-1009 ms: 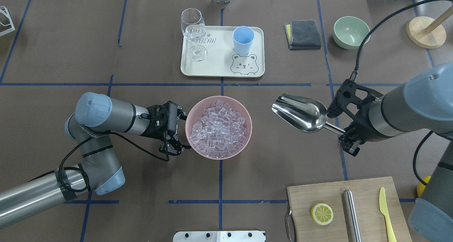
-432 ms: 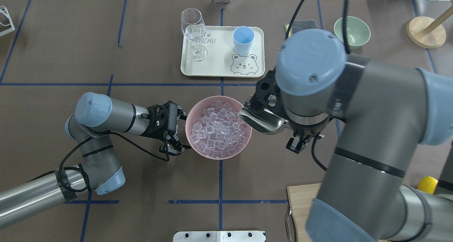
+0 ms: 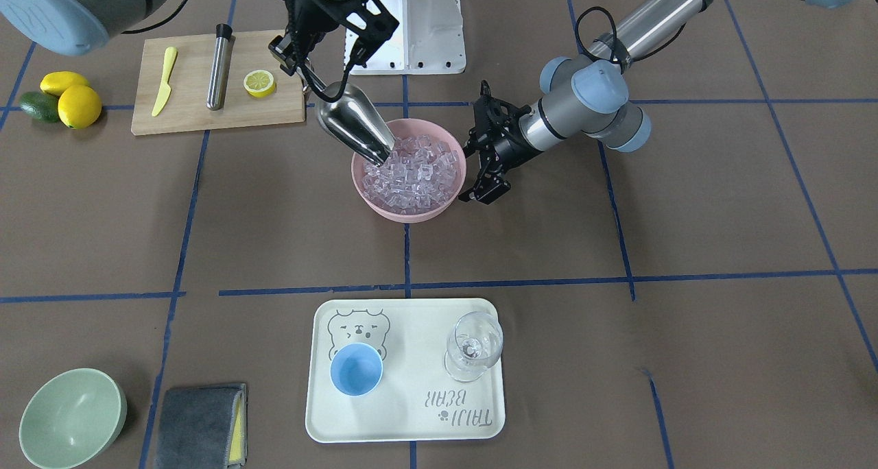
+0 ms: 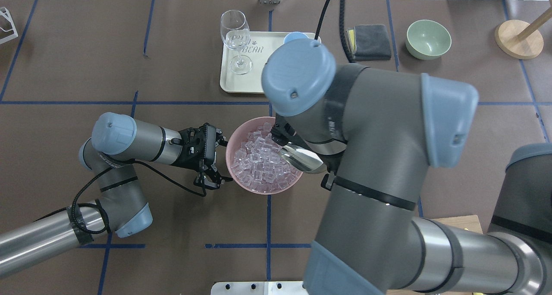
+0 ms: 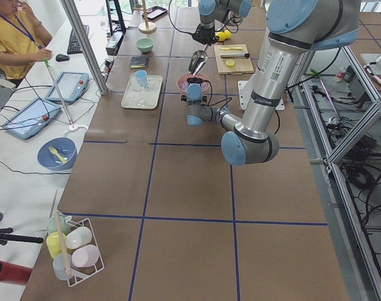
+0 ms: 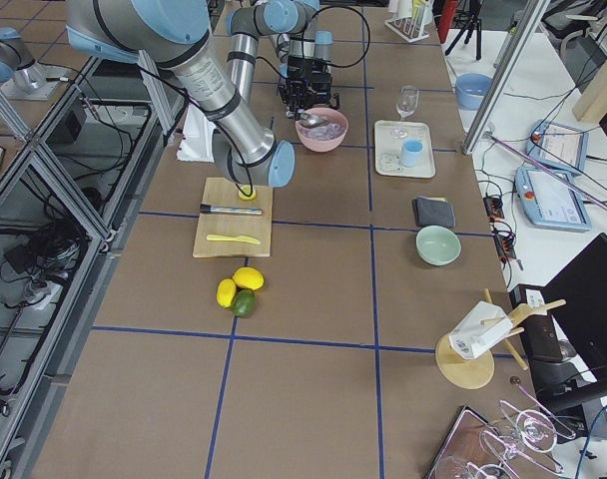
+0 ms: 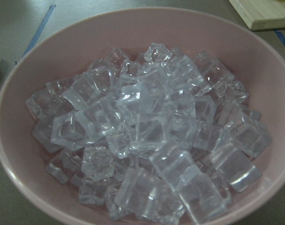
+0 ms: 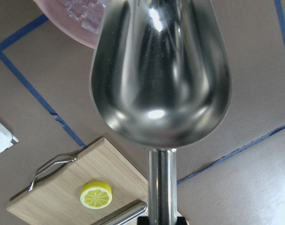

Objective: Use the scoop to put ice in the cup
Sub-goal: 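Dig the scoop into the ice with the right gripper while left holds bowl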

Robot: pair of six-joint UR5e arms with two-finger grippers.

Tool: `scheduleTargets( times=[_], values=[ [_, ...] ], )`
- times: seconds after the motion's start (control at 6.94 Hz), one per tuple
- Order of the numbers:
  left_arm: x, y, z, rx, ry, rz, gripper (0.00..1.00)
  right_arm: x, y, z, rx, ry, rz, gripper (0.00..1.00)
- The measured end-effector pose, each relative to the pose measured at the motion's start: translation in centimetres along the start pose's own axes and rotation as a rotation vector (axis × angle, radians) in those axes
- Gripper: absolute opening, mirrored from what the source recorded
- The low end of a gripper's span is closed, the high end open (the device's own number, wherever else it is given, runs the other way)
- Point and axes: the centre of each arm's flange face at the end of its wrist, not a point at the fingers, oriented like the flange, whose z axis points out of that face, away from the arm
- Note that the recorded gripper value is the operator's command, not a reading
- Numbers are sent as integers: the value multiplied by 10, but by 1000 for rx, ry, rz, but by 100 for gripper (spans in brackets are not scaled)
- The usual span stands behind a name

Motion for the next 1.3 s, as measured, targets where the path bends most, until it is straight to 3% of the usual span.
scheduleTargets(
  times=[0.72,1.3],
  values=[
    [0,0,1,0,1,0,100,-23,-40,3,-169,23,-1,0],
    [1,-1,1,1,2,0,100,-34,-67,15,-221,33,2,0]
  ],
)
